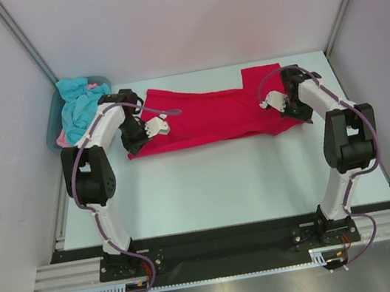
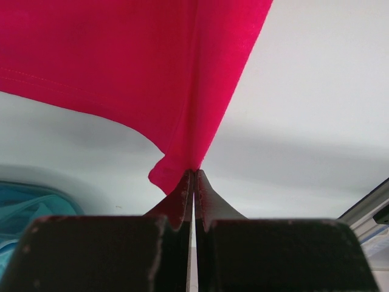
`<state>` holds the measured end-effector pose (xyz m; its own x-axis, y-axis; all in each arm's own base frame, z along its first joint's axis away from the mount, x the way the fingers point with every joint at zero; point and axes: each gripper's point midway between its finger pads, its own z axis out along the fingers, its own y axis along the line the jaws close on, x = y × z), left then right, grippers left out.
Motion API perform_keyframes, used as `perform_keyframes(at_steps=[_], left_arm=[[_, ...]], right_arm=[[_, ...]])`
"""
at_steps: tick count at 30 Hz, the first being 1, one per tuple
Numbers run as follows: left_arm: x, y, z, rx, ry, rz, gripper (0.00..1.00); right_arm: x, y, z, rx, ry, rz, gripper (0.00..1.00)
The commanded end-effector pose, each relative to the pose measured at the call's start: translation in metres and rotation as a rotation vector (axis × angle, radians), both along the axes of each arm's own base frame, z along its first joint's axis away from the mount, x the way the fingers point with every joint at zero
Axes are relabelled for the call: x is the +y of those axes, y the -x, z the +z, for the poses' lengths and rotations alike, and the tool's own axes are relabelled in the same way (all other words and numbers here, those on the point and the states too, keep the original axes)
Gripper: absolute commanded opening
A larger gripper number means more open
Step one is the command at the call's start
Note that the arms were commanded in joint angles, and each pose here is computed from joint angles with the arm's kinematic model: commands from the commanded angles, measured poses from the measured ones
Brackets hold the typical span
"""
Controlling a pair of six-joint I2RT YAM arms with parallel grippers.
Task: Fold and stack the t-shirts
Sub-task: Flatten the tshirt out
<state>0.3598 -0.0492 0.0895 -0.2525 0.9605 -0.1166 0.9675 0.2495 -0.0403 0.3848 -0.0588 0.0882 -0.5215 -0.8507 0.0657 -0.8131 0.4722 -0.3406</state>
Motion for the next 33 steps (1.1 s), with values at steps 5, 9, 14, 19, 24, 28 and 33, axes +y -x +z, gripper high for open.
perform_keyframes(at_steps=[5, 9, 14, 19, 24, 28, 33], left_arm=[[0.013, -0.004, 0.019, -0.041, -0.020, 0.005, 0.00], [0.013, -0.005, 0.020, -0.046, -0.023, 0.002, 0.00], [0.013, -0.007, 0.021, -0.051, -0.025, 0.000, 0.00], [0.013, -0.010, 0.021, -0.054, -0.026, 0.004, 0.00], [0.013, -0.013, 0.022, -0.062, -0.028, 0.005, 0.00], [0.013, -0.013, 0.024, -0.067, -0.029, 0.004, 0.00], [0.012, -0.014, 0.026, -0.072, -0.024, 0.007, 0.00]], right_arm=[[-0.015, 0.018, -0.009, 0.116, 0.087, -0.033, 0.01], [-0.010, 0.027, -0.016, 0.142, 0.100, -0.007, 0.06], [-0.008, 0.027, -0.017, 0.132, 0.111, -0.001, 0.08], [-0.007, 0.029, -0.020, 0.136, 0.107, -0.006, 0.11], [-0.006, 0.029, -0.021, 0.134, 0.106, -0.009, 0.21], [-0.001, 0.026, -0.020, 0.117, 0.093, -0.008, 0.24], [0.000, 0.023, -0.022, 0.107, 0.088, -0.017, 0.00]])
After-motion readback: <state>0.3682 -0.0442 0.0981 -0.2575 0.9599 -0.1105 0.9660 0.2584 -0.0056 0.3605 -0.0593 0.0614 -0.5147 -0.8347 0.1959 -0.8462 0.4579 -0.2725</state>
